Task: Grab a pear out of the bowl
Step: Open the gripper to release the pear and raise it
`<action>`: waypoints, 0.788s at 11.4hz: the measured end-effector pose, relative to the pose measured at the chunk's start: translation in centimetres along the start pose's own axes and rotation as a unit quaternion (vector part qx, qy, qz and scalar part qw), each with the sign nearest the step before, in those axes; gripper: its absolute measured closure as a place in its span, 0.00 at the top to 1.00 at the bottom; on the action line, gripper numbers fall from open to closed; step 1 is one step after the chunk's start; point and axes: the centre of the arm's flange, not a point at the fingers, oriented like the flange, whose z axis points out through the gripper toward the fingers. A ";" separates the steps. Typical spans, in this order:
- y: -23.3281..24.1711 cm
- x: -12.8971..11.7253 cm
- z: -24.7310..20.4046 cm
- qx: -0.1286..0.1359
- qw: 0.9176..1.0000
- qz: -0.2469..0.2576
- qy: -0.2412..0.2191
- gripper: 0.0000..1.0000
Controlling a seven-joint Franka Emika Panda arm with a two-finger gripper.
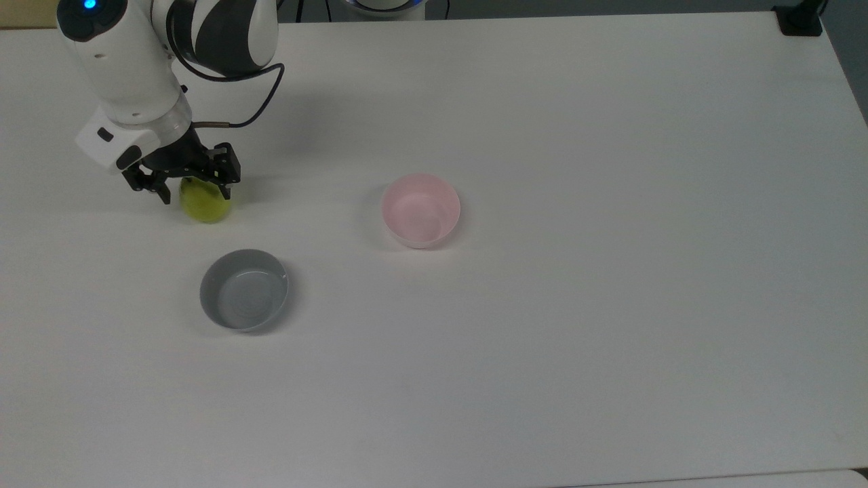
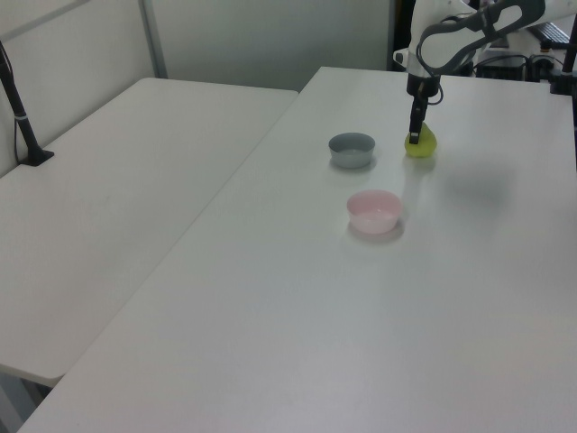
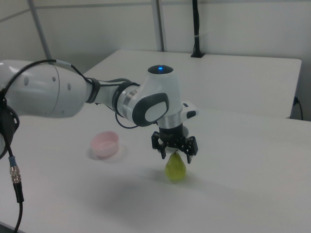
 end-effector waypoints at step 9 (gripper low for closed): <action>-7.4 -2.7 -22.9 0.008 0.994 0.110 -0.003 1.00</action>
